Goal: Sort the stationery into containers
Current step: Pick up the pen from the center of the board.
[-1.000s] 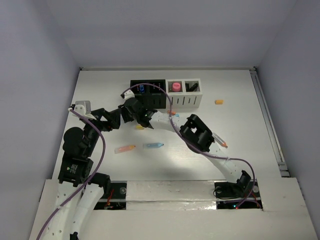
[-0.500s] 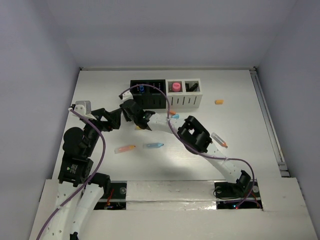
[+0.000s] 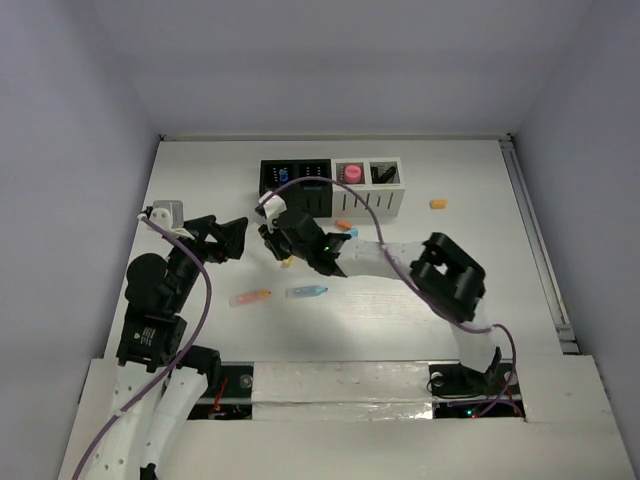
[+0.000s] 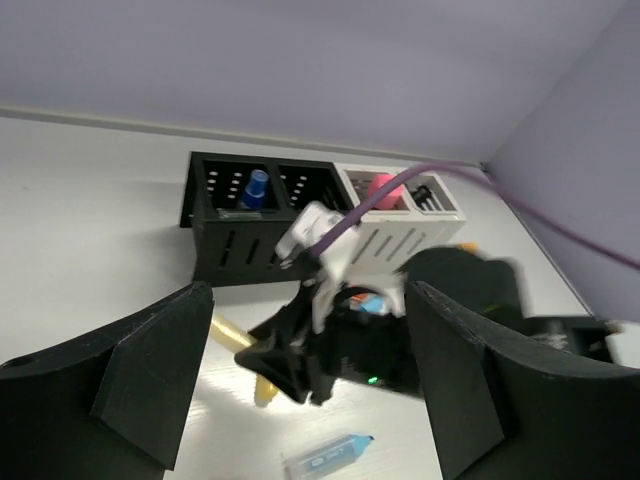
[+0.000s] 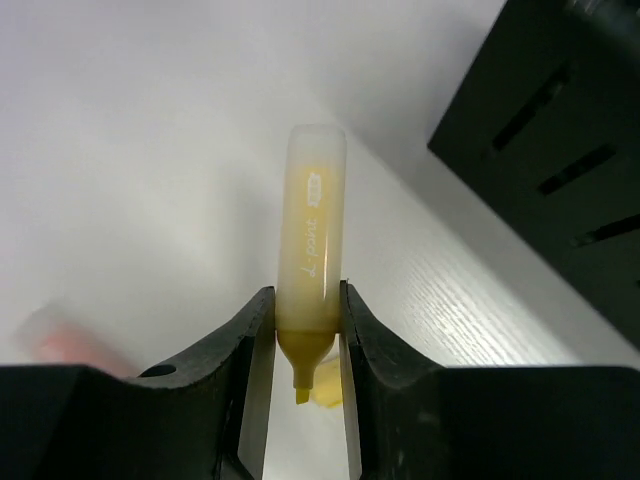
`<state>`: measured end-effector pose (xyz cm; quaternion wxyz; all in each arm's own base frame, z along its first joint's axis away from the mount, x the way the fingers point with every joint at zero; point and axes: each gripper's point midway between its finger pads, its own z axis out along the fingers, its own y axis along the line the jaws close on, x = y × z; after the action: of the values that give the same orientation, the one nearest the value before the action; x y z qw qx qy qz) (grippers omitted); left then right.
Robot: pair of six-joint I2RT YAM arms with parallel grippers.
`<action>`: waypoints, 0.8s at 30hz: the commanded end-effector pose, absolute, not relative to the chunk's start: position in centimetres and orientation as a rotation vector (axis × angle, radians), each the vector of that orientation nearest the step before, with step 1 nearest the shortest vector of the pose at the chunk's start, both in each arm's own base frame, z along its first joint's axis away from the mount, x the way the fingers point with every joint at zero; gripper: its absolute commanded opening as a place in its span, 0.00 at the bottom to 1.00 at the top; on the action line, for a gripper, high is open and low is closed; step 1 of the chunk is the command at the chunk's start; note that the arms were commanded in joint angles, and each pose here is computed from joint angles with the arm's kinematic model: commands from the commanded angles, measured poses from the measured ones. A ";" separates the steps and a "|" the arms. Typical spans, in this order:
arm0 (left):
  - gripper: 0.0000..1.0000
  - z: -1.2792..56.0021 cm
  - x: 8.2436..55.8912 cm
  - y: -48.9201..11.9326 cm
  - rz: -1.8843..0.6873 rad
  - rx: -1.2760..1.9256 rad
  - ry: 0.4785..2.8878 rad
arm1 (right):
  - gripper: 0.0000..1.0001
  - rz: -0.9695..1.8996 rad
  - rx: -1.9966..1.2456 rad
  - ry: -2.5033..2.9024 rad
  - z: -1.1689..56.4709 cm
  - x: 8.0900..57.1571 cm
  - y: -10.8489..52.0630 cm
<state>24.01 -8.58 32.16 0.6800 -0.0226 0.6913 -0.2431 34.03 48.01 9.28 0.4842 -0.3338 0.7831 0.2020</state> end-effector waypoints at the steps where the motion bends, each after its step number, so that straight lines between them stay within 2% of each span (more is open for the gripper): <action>1: 0.74 35.1 23.7 -10.6 -0.670 0.014 1.489 | 0.16 0.622 -0.907 1.610 20.8 31.6 47.8; 6: 0.73 36.4 22.6 -13.7 -0.882 0.084 1.531 | 0.16 0.687 -1.059 1.610 22.2 27.8 43.3; 12: 0.72 33.5 23.5 -15.9 -1.043 0.059 1.669 | 0.15 0.731 -1.117 1.613 25.5 25.4 39.2; 24: 0.71 29.7 25.0 -17.3 -1.174 0.000 1.744 | 0.14 0.844 -1.148 1.554 27.8 22.3 37.9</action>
<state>25.18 -16.71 27.52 0.4775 -0.0182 0.7525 -0.4532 23.50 37.82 25.70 0.4830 -0.4654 0.6679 0.3226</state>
